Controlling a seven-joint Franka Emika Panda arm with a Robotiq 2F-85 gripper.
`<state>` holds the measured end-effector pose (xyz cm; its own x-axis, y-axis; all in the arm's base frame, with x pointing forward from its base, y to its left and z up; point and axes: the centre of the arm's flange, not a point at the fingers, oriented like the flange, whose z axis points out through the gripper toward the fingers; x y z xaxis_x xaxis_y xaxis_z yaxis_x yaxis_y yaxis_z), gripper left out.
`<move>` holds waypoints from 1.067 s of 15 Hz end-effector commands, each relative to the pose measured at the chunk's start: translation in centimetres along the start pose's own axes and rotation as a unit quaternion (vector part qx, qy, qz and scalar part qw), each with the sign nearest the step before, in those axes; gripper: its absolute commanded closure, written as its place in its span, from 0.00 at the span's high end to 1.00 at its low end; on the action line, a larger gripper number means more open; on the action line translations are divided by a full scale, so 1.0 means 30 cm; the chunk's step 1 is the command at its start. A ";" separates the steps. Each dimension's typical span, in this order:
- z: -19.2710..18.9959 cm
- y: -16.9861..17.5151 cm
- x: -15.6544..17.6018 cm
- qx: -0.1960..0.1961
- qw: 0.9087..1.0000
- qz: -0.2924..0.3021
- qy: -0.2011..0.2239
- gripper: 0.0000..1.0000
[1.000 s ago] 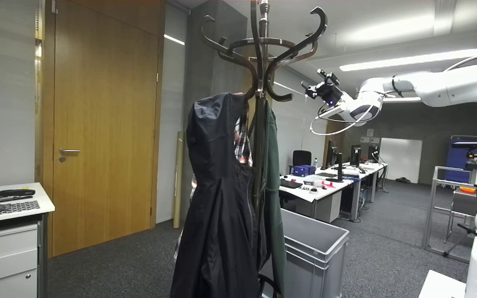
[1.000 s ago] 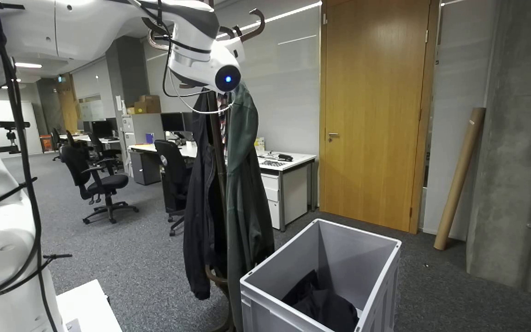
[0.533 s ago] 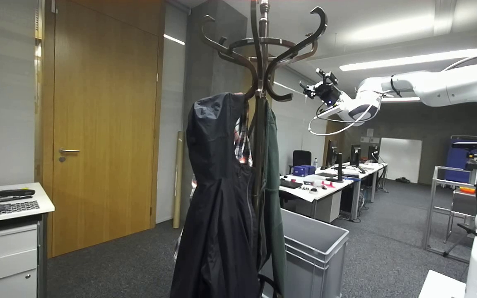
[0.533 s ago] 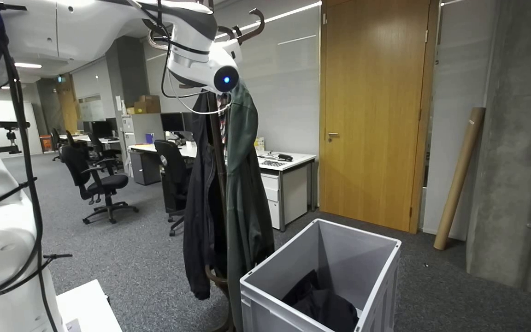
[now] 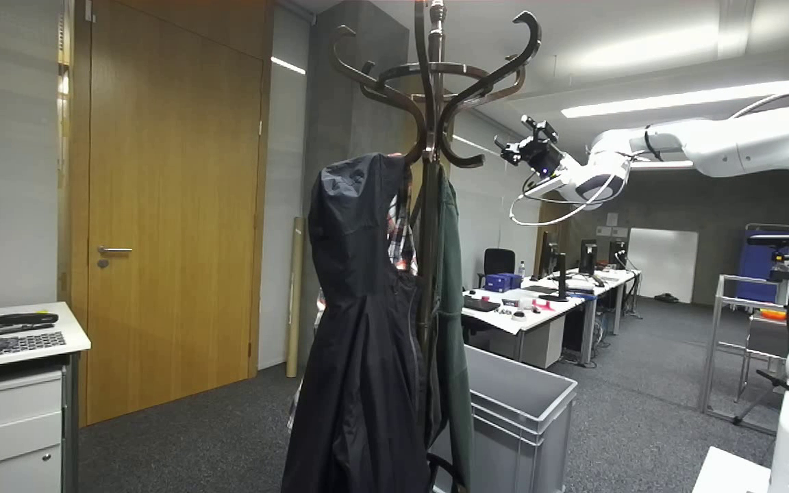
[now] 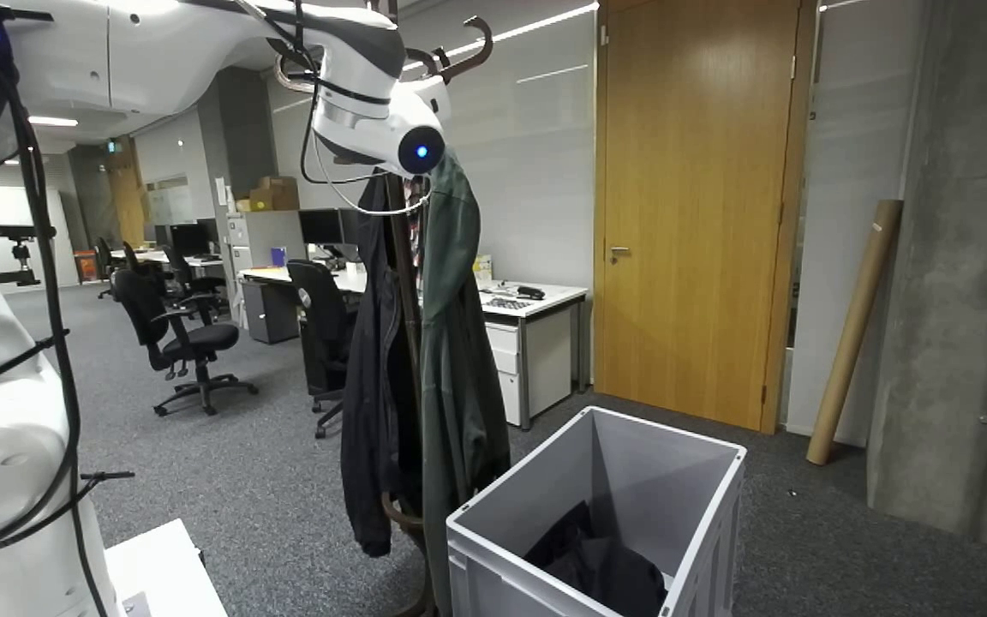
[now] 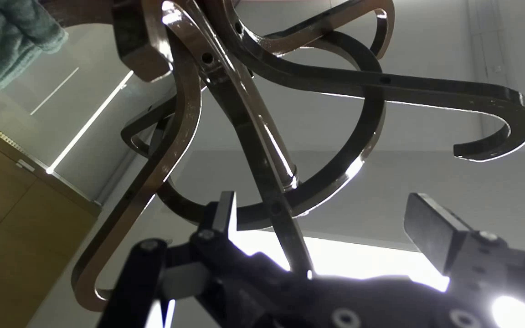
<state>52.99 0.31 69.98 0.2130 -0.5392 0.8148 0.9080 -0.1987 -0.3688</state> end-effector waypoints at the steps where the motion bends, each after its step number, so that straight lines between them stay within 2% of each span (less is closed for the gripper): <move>1: 0.025 0.044 -0.021 -0.005 1.000 0.008 -0.004 1.00; 7: 0.049 0.106 -0.068 -0.011 1.000 0.021 -0.014 1.00; 16: 0.052 0.112 -0.080 -0.009 1.000 0.017 -0.021 1.00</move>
<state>55.51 1.85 66.43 0.2777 -0.5261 0.8038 0.8878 -0.1792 -0.4239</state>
